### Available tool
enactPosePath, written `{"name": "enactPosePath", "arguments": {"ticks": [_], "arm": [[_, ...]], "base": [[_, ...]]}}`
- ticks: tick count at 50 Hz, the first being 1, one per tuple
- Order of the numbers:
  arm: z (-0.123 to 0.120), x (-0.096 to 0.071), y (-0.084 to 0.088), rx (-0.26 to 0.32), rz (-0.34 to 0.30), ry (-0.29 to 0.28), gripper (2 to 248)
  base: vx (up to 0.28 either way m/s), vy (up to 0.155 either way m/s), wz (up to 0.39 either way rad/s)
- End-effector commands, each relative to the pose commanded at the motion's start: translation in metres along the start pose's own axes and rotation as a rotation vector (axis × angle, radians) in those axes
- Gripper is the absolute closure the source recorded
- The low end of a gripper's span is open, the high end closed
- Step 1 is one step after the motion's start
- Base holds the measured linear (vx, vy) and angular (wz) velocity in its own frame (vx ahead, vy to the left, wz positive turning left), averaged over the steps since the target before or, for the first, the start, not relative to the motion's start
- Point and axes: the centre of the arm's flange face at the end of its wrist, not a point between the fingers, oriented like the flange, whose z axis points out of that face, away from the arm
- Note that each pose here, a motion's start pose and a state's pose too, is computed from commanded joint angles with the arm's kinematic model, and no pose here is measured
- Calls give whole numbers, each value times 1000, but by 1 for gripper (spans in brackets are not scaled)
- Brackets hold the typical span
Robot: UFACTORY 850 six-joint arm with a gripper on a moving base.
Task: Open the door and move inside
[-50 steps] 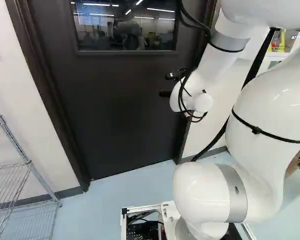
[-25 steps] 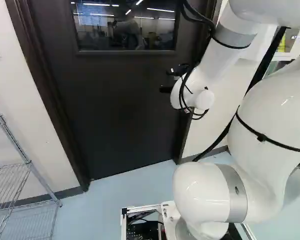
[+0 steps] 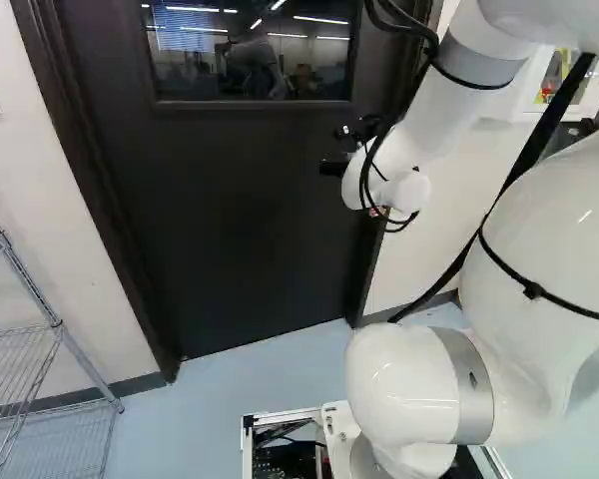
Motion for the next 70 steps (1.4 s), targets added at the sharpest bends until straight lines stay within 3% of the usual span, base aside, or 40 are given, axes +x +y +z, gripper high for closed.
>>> {"name": "enactPosePath", "arguments": {"ticks": [26,70], "arm": [[10,26,4,-3,-13,54,3],[45,31,5,15,-15,55,3]], "base": [[0,0,0],[0,0,0]]}}
